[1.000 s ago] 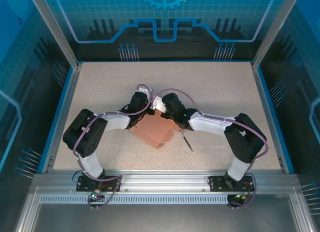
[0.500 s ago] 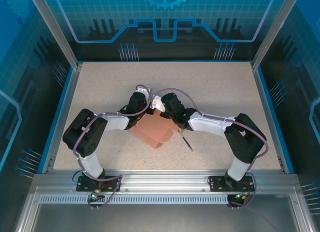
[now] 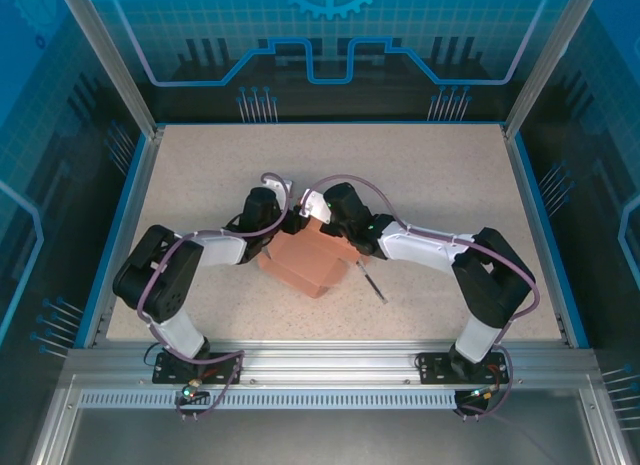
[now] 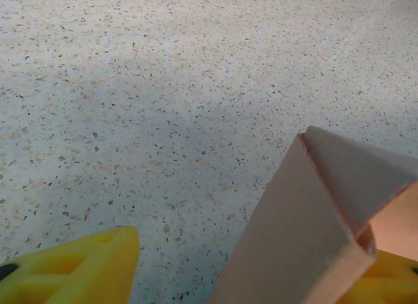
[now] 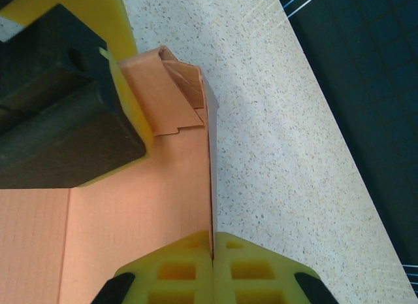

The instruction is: Fold the paper box

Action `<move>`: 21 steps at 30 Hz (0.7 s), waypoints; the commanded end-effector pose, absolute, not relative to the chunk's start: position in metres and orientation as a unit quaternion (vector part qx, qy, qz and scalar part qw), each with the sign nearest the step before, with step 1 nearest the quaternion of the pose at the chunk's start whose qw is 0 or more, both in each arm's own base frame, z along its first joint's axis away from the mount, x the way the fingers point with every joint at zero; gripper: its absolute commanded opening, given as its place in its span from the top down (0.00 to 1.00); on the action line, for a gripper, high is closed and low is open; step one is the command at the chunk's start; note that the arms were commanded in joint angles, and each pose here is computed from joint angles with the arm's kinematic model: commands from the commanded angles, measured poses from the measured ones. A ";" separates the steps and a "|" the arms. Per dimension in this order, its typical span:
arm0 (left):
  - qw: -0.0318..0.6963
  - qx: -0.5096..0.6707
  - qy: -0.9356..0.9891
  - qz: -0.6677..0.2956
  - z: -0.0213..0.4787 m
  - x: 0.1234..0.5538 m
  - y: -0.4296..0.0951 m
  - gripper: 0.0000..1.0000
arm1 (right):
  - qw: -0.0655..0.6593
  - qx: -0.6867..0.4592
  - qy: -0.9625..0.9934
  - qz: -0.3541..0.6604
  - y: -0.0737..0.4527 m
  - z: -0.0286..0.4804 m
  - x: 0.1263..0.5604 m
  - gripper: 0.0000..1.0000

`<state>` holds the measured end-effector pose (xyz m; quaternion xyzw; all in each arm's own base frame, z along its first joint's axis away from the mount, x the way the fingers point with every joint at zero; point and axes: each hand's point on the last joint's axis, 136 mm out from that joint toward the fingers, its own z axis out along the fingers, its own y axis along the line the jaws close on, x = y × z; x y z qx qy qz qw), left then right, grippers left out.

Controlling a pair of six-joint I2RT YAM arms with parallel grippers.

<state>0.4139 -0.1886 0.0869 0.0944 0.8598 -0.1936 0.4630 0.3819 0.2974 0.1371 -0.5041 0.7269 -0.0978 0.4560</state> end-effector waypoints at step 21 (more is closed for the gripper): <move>0.430 0.137 0.859 -0.240 0.081 0.386 -0.195 0.32 | 0.470 -0.508 0.718 -0.078 0.292 0.163 0.388 1.00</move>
